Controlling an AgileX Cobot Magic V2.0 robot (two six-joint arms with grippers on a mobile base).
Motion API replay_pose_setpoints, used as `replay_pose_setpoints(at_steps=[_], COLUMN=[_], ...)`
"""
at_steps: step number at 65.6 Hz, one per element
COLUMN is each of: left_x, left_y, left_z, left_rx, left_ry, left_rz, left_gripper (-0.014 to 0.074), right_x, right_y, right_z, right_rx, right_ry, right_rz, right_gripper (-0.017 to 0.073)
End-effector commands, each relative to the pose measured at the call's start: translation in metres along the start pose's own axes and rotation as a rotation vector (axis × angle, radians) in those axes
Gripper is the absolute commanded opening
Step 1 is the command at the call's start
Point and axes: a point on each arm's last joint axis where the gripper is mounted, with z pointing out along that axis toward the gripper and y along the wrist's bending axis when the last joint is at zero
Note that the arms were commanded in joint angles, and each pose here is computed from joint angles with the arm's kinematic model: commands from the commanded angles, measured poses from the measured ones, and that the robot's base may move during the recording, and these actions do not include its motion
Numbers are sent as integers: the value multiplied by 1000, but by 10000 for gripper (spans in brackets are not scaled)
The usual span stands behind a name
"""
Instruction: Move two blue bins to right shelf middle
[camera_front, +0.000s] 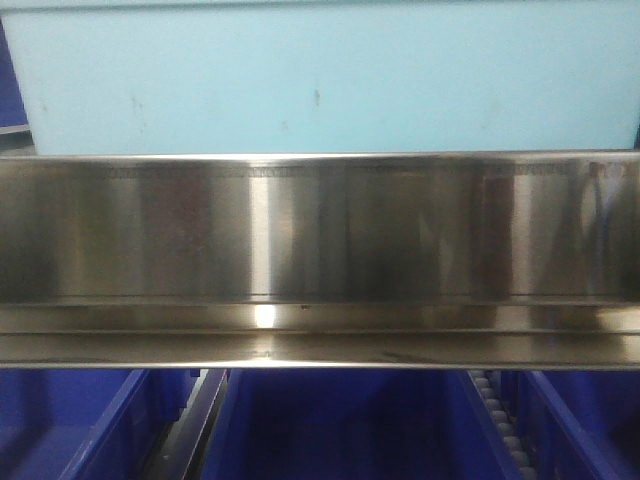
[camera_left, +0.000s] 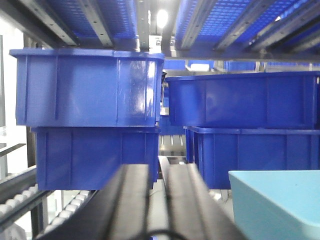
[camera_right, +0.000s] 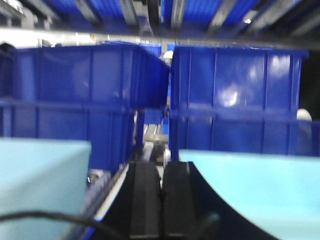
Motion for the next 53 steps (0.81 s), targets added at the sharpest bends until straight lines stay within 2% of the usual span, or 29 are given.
replay_pose_setpoints(at_steps=[1, 3, 8, 14, 17, 20, 26, 33, 44, 53], left_x=[-20, -26, -39, -45, -46, -47, -54, -66, -73, -70], left_y=[0, 1, 1, 1, 1, 0, -3, -17, -44, -64], left_z=[4, 7, 17, 32, 41, 52, 75, 103, 142, 177], left_rx=[8, 8, 12, 14, 17, 21, 60, 177, 330, 396], left_ry=[65, 71, 87, 130, 164, 203, 253, 307, 507, 681], left_rz=[15, 15, 4, 2, -3, -14, -58, -71, -55, -25], left_gripper=[297, 347, 447, 471, 470, 470, 470, 470, 470, 470], right_x=[-28, -36, -51, -61, -61, -59, -55, -61, -78, -99], right_y=[1, 2, 2, 2, 2, 2, 2, 2, 5, 18], right_z=[-3, -3, 1, 11, 16, 22, 34, 51, 88, 123], right_rx=[-12, -16, -20, -22, -22, -23, -23, -27, -69, -176], right_ry=[26, 35, 46, 64, 90, 116, 171, 233, 410, 517], right_rz=[4, 3, 3, 7, 7, 8, 10, 14, 21, 18], right_gripper=[-110, -69, 118, 391, 507, 581, 568, 568, 568, 568])
